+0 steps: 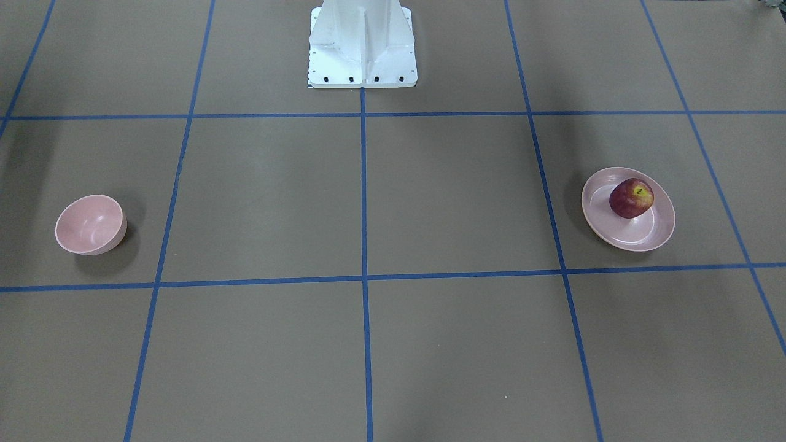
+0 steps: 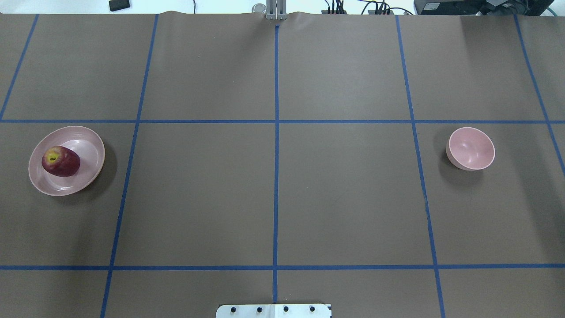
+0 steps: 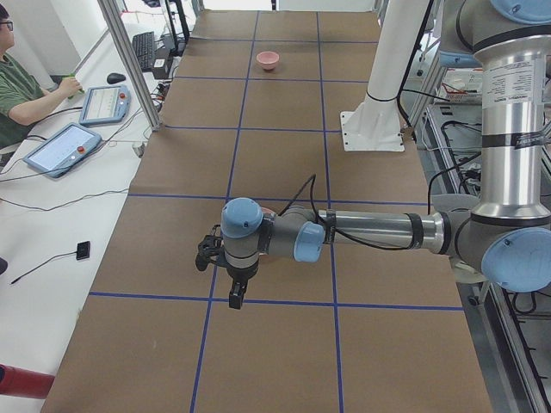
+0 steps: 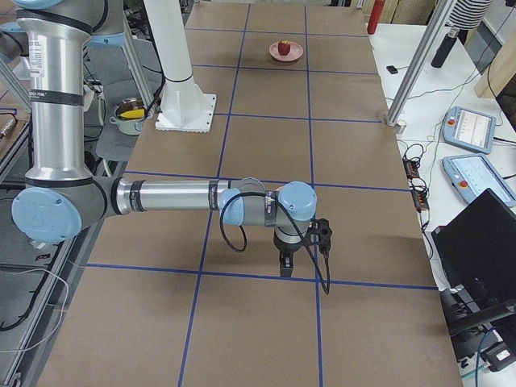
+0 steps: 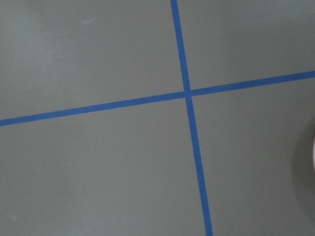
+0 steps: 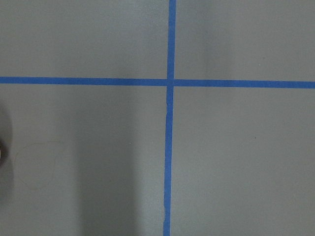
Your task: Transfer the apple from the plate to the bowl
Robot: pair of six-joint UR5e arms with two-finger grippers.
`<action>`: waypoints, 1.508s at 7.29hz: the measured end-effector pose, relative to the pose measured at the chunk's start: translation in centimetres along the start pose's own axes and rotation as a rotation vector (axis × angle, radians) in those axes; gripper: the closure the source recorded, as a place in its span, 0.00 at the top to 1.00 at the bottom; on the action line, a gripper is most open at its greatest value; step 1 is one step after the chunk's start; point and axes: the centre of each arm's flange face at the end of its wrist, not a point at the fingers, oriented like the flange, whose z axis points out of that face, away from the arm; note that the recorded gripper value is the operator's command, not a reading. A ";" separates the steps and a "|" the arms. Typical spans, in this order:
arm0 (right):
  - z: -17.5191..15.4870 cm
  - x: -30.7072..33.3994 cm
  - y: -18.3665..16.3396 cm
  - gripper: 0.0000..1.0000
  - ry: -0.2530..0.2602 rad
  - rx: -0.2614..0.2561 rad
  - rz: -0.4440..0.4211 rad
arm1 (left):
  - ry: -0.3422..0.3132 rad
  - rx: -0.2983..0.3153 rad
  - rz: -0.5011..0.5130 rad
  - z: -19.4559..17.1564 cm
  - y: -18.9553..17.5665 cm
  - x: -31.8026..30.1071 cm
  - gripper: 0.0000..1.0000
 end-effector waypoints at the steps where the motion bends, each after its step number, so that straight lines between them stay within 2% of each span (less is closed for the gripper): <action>1: -0.3 -0.3 -0.2 1.00 0.001 0.006 -0.006 | -0.001 0.003 0.003 -0.1 0.0 0.1 0.99; 2: -0.9 -1.2 -0.7 1.00 0.000 0.019 -0.025 | -0.002 0.012 0.013 -0.5 -0.2 0.4 0.99; 4: -3.0 -6.4 -4.1 1.00 0.005 0.063 -0.128 | 0.008 0.069 0.063 -2.2 -1.4 2.4 0.99; 5: -3.6 -8.6 -5.7 1.00 0.010 0.077 -0.170 | 0.013 0.097 0.068 -3.3 -2.0 3.7 0.99; 6: -3.4 -10.2 -6.5 1.00 0.009 0.074 -0.199 | 0.022 0.116 0.029 -4.1 -2.6 5.0 0.99; 7: -2.8 -11.5 -7.0 1.00 0.005 0.076 -0.232 | 0.037 0.118 -0.035 -4.1 -3.4 6.7 0.99; 9: -0.8 -14.4 -7.8 1.00 -0.017 0.122 -0.283 | 0.081 0.079 -0.132 -2.4 -5.6 13.0 0.99; 10: 0.9 -16.1 -7.9 1.00 -0.041 0.139 -0.278 | 0.099 0.062 -0.172 -1.8 -6.6 15.9 0.99; 11: 3.2 -17.5 -7.7 1.00 -0.062 0.132 -0.267 | 0.111 0.051 -0.197 -1.4 -7.4 17.9 0.99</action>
